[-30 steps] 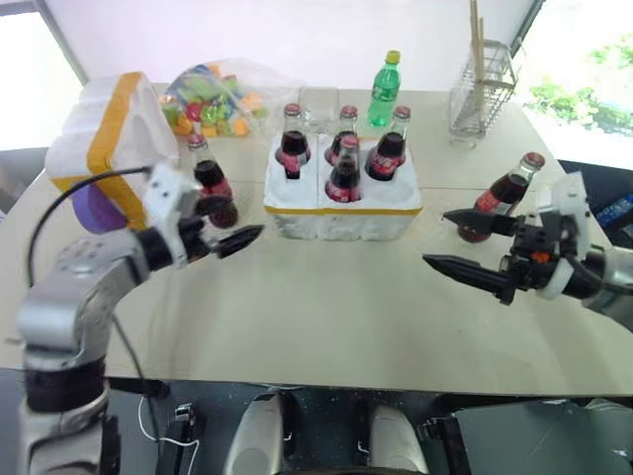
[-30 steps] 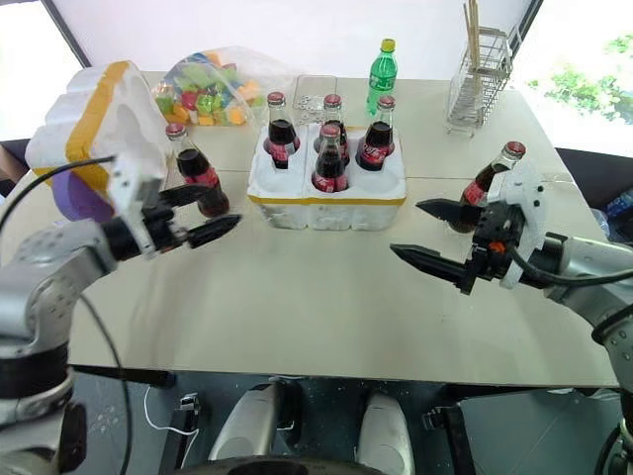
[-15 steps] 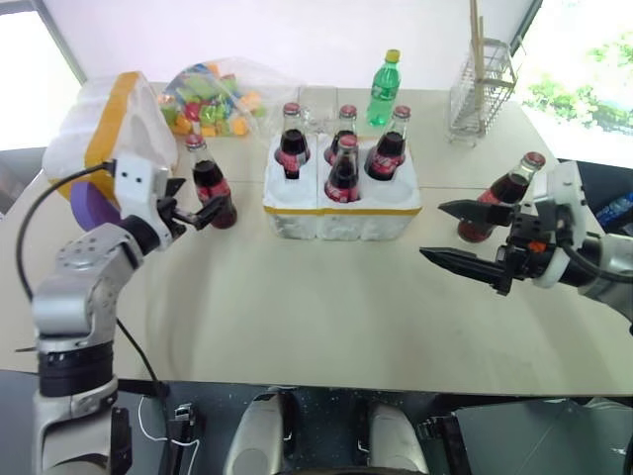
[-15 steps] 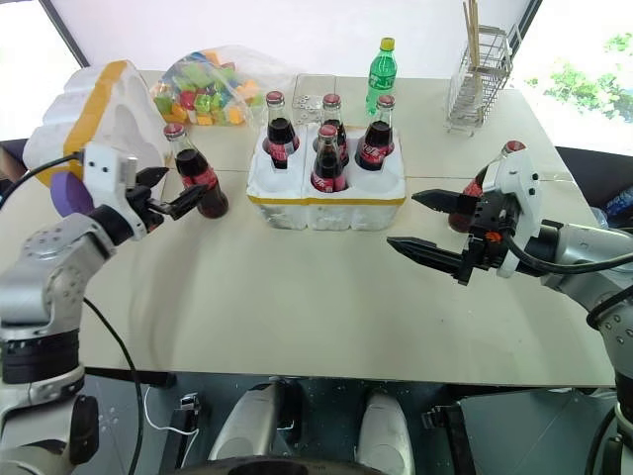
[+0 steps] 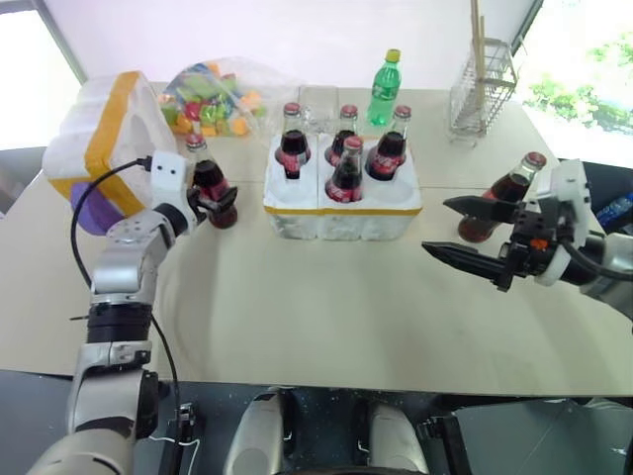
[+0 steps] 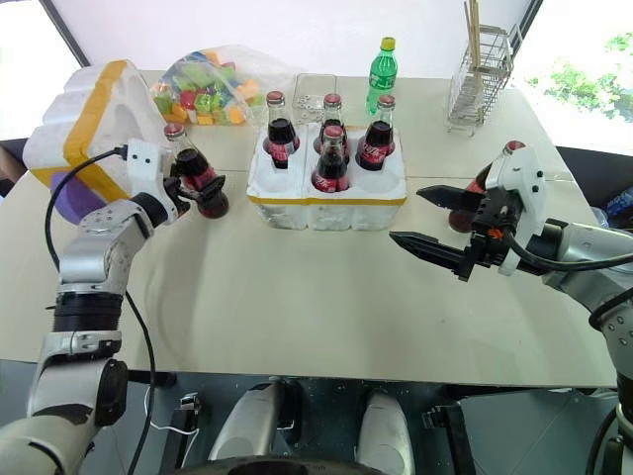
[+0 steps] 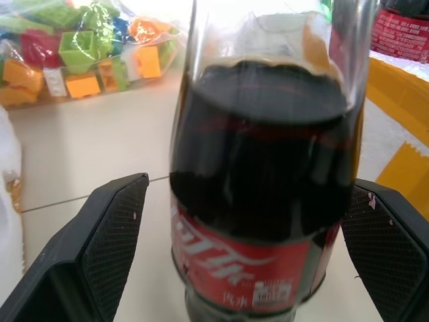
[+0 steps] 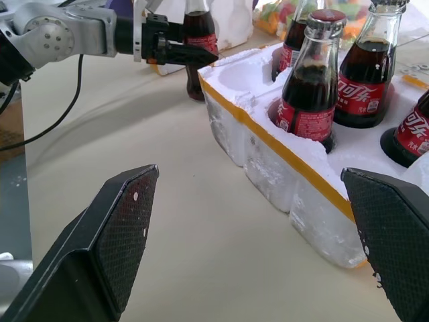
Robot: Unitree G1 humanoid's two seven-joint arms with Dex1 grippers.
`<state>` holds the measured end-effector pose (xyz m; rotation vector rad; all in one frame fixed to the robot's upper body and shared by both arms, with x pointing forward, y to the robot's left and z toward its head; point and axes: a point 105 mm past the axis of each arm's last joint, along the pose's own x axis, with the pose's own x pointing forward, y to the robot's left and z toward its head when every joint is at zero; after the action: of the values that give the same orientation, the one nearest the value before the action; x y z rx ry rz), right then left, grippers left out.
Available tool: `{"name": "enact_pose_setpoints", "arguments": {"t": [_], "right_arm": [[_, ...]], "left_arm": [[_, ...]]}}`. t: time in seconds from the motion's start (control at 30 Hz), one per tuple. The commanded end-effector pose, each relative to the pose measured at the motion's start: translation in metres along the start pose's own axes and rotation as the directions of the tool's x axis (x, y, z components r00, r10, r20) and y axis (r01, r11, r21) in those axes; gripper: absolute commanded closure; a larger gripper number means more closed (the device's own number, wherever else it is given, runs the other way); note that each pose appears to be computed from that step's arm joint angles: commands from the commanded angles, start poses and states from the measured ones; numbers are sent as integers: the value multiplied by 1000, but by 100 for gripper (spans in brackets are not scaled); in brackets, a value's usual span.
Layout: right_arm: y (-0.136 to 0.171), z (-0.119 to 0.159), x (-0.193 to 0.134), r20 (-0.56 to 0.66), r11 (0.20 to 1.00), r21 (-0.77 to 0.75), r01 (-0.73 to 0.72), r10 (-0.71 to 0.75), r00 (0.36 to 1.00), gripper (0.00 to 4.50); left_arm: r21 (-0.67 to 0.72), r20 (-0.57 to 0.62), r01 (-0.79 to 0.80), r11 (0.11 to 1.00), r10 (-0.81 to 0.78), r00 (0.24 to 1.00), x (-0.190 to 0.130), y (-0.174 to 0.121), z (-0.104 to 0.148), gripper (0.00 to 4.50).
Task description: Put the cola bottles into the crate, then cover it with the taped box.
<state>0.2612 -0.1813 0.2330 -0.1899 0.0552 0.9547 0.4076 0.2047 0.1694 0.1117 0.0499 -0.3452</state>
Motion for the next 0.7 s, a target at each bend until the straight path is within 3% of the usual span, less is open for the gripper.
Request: {"name": "enact_pose_setpoints", "arguments": {"t": [0.03, 0.07, 0.23, 0.5, 0.7], "right_arm": [[3, 10, -3, 35, 999, -40, 11, -10, 999, 0], [3, 10, -3, 35, 999, -39, 13, -12, 999, 0], [2, 9, -4, 40, 999, -32, 27, -25, 999, 0], [2, 4, -4, 33, 999, -29, 32, -31, 999, 0], [1, 0, -3, 34, 999, -26, 47, -46, 998, 0]], "left_arm": [[42, 61, 20, 999, -23, 998, -1, -1, 18, 137], [44, 58, 25, 999, -27, 998, -2, -1, 18, 174], [37, 51, 41, 998, -43, 998, -14, 5, 28, 170], [14, 164, 329, 944, -326, 931, -48, -26, 106, 170], [46, 255, 440, 897, -437, 863, -29, -52, 159, 170]]}}
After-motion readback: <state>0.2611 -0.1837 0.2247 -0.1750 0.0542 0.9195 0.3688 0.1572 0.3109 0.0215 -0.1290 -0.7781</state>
